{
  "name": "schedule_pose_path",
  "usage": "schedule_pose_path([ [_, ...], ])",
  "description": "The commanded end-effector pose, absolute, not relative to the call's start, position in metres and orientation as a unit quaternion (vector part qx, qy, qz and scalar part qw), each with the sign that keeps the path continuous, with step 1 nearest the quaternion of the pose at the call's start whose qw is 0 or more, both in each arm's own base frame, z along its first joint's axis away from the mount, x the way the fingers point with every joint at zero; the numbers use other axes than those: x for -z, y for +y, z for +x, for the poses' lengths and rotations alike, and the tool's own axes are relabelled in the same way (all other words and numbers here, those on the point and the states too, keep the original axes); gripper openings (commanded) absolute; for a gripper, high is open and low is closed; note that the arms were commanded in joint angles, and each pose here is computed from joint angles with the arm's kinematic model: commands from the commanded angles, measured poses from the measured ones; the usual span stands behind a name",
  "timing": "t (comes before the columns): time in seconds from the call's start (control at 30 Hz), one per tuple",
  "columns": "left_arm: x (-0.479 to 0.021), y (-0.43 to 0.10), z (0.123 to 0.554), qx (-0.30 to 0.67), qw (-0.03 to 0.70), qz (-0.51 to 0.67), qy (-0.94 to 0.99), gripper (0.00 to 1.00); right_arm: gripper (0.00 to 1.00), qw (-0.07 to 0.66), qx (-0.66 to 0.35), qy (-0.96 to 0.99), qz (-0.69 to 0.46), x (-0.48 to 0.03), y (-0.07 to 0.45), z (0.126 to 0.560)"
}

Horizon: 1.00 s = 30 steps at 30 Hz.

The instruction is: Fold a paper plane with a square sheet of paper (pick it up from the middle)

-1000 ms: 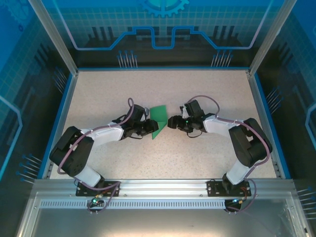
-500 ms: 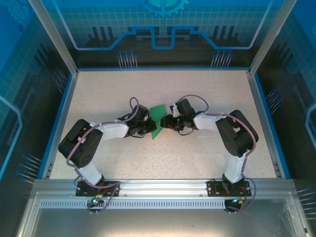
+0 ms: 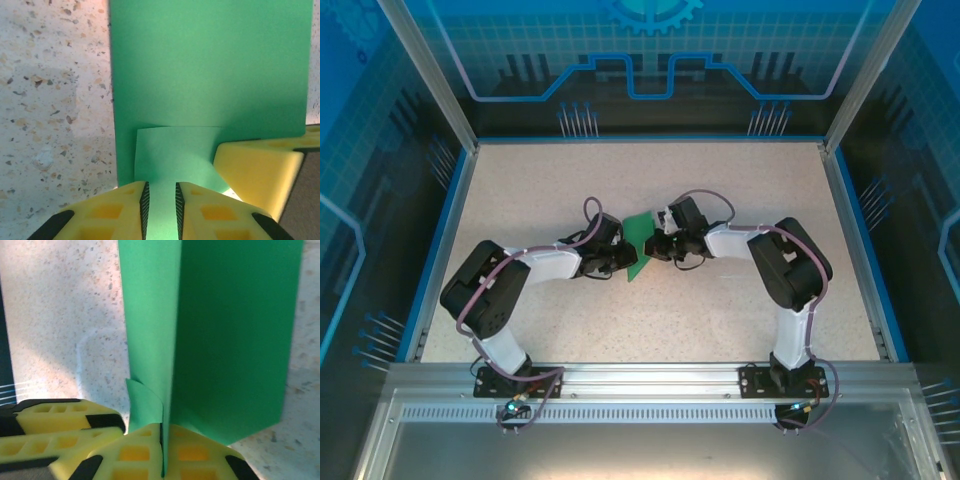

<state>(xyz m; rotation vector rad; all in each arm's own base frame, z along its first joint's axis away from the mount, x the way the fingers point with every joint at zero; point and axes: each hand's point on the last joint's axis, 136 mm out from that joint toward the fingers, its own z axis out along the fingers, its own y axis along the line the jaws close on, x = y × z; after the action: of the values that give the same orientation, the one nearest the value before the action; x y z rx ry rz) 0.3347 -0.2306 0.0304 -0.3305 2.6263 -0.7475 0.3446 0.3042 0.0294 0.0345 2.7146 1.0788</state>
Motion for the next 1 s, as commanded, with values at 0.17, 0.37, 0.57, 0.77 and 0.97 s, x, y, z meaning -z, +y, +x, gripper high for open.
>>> schedule_pose_path([
  [0.17,-0.053,-0.24,0.311,0.315,0.224,-0.04,0.921,0.48,0.0,0.109,-0.235,0.96,0.109,-0.03,0.268,0.32],
  [0.37,-0.066,-0.255,0.29,0.358,0.248,0.024,0.9,0.62,0.0,0.112,-0.206,0.957,0.17,-0.037,0.253,0.303],
  [0.57,-0.076,-0.256,0.284,0.366,0.273,0.037,0.889,0.68,0.03,0.126,-0.244,0.955,0.114,-0.066,0.28,0.31],
  [0.77,-0.073,-0.246,0.284,0.35,0.283,0.018,0.893,0.66,0.02,0.114,-0.274,0.953,0.065,-0.075,0.308,0.313],
  [0.97,-0.078,-0.241,0.282,0.346,0.294,0.015,0.891,0.63,0.02,0.135,-0.252,0.955,0.075,-0.089,0.295,0.313],
])
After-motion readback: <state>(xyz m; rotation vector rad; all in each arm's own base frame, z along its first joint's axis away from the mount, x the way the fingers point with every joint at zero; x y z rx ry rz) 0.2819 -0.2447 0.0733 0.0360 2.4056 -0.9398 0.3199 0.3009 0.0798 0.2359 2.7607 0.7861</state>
